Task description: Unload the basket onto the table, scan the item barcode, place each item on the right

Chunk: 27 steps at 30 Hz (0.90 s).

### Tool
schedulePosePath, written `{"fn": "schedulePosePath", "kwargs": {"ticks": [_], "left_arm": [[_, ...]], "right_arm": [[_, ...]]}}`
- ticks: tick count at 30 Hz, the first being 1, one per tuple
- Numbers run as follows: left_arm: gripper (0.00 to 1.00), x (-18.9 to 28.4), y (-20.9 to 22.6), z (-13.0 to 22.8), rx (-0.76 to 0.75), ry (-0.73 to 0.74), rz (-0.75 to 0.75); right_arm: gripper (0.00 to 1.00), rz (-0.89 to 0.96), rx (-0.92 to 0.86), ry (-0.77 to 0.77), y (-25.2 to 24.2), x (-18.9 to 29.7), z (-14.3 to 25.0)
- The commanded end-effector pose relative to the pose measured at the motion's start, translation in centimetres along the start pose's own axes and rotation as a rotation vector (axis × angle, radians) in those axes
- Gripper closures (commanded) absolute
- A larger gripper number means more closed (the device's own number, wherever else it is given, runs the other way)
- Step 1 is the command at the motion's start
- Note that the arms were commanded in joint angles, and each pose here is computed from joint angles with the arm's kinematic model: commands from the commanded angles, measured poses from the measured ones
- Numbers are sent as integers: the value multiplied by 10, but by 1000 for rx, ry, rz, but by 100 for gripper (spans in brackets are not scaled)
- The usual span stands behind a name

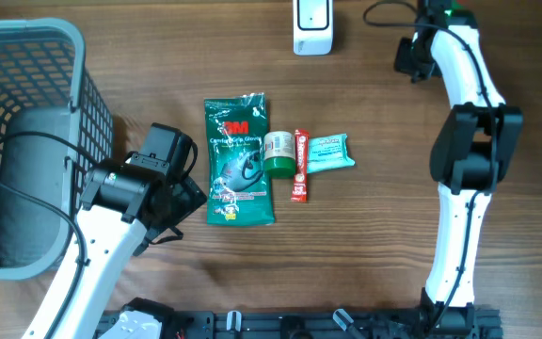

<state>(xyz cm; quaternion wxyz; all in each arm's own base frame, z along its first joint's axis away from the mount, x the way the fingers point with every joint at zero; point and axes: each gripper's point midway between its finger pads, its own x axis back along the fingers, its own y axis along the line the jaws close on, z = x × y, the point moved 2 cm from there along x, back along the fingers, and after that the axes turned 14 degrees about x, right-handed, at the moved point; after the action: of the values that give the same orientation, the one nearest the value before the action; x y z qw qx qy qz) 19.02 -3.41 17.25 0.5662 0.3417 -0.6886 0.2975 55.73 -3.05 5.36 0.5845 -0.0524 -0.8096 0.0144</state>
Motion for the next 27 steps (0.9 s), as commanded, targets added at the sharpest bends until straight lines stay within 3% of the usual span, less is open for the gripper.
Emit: {"fn": "schedulePosePath", "kwargs": {"ticks": [1,6,16,22,27], "left_arm": [[0,0,0,1,12,-2,-1],[0,0,0,1,12,-2,-1],[0,0,0,1,12,-2,-1],[0,0,0,1,12,-2,-1],[0,0,0,1,12,-2,-1]], "right_arm": [[1,17,-92,-252,-17,101,-48],[0,68,57,-426,-38,136,-81],[0,29,27,-361,-135,70,-63],[0,-63,76,-243,-130,1,-36],[0,-122,108,-266,-113,-3,-41]]}}
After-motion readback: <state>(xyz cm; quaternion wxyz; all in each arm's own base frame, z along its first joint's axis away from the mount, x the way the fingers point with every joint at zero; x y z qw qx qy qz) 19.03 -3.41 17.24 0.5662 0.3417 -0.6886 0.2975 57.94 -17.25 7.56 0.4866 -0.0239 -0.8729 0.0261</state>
